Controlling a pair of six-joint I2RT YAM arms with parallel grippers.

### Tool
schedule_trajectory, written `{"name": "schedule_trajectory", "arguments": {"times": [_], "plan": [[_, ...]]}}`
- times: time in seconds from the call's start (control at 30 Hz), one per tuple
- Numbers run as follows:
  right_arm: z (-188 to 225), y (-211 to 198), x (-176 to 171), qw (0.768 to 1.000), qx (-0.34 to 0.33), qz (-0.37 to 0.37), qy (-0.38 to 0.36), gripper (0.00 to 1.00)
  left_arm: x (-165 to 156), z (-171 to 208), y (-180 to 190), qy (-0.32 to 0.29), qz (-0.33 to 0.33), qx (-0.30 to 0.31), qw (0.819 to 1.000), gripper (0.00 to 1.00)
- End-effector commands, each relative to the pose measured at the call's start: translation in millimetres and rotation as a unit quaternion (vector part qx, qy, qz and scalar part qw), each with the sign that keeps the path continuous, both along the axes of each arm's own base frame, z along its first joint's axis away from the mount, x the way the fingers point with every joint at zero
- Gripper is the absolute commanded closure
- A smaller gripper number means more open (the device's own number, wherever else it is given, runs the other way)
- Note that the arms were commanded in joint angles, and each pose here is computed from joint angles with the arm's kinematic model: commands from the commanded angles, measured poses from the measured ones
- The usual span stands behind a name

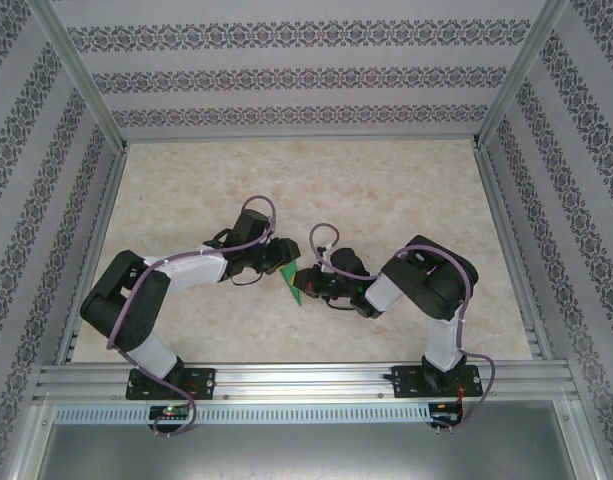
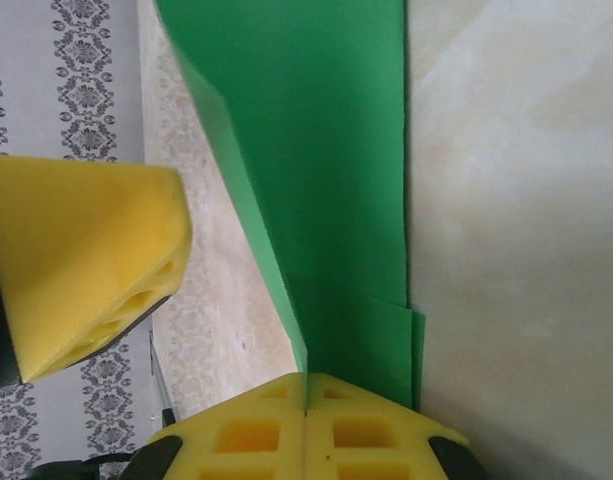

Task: Fold a paper plane with a square sheet of paper (pick it up from the middle)
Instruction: Fold the wing for the fifth time at the center of the table.

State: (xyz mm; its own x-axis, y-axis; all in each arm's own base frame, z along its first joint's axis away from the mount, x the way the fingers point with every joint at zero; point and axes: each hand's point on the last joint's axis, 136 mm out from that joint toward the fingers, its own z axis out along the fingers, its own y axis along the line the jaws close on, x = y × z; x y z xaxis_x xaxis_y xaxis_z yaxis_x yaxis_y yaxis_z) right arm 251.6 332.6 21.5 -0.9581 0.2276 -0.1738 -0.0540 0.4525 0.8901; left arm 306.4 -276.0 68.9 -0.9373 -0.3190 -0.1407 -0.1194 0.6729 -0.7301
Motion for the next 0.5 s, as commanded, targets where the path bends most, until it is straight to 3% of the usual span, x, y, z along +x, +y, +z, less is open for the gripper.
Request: {"name": "schedule_trajectory", "arguments": {"times": [0.0, 0.1, 0.3, 0.47], "plan": [[-34.8, -14.7, -10.8, 0.997, -0.045, -0.007, 0.056, 1.0, 5.2, 4.9, -14.7, -0.025, -0.021, -0.019, 0.999, 0.54], [-36.8, -16.8, -12.2, 0.997, -0.051, -0.009, 0.062, 0.99, 4.3, -9.0, -12.4, -0.017, -0.017, -0.011, 1.0, 0.54], [-32.7, -18.8, -13.9, 0.996, -0.061, -0.008, 0.061, 0.86, 3.3, -30.2, -10.0, -0.003, -0.018, 0.007, 1.0, 0.55], [-32.8, -23.7, -20.5, 0.994, -0.081, -0.008, 0.068, 0.82, 2.2, -35.8, -8.2, 0.003, -0.017, 0.014, 1.0, 0.56]]}}
